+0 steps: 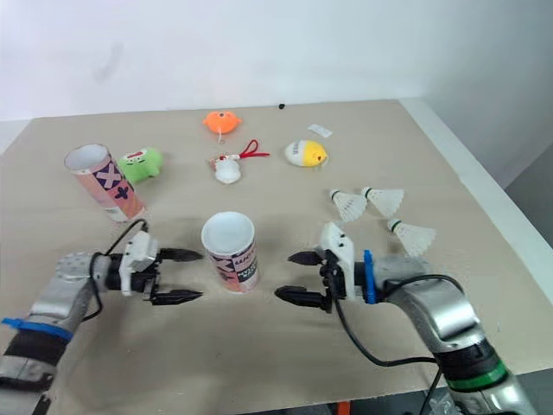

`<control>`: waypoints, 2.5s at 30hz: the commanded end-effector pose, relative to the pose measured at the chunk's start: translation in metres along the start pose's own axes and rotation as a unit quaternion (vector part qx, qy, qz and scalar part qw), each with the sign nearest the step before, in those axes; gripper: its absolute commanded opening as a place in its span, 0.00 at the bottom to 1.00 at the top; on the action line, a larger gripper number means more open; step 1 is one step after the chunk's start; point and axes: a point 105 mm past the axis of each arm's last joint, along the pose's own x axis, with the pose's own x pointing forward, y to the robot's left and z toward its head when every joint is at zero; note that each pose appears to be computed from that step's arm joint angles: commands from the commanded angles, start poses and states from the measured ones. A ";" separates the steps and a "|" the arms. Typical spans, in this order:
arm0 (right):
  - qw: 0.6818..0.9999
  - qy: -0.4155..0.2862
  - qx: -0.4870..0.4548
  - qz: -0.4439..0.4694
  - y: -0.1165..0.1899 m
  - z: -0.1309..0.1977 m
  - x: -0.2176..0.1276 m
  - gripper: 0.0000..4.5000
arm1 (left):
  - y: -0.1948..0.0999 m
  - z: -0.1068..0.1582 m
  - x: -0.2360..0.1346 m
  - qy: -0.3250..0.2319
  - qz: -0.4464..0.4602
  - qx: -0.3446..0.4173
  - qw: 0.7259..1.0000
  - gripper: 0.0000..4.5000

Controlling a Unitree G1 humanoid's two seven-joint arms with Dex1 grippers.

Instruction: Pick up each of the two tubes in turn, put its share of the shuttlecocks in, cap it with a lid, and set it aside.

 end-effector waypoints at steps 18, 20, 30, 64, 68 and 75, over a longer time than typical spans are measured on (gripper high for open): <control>0.986 -0.057 -0.082 0.130 0.006 0.034 0.082 0.99 | -0.067 0.071 -0.046 -0.073 0.053 -0.024 0.996 1.00; 0.984 -0.064 -0.087 0.139 0.009 0.038 0.086 0.99 | -0.068 0.069 -0.047 -0.070 0.058 -0.025 0.996 1.00; 0.981 -0.084 -0.082 0.154 0.014 0.043 0.089 0.67 | -0.072 0.067 -0.039 -0.074 0.064 -0.030 0.995 1.00; 0.639 -0.203 0.068 -0.739 -0.161 -0.004 -0.300 0.60 | 0.017 0.187 0.112 -0.297 -0.016 -0.010 0.955 1.00; 0.620 -0.179 0.127 -0.754 -0.168 -0.043 -0.302 0.60 | 0.014 0.183 0.119 -0.286 -0.021 -0.006 0.958 1.00; 0.608 -0.191 0.191 -0.746 -0.170 -0.074 -0.296 0.60 | 0.011 0.182 0.118 -0.287 -0.020 -0.008 0.958 1.00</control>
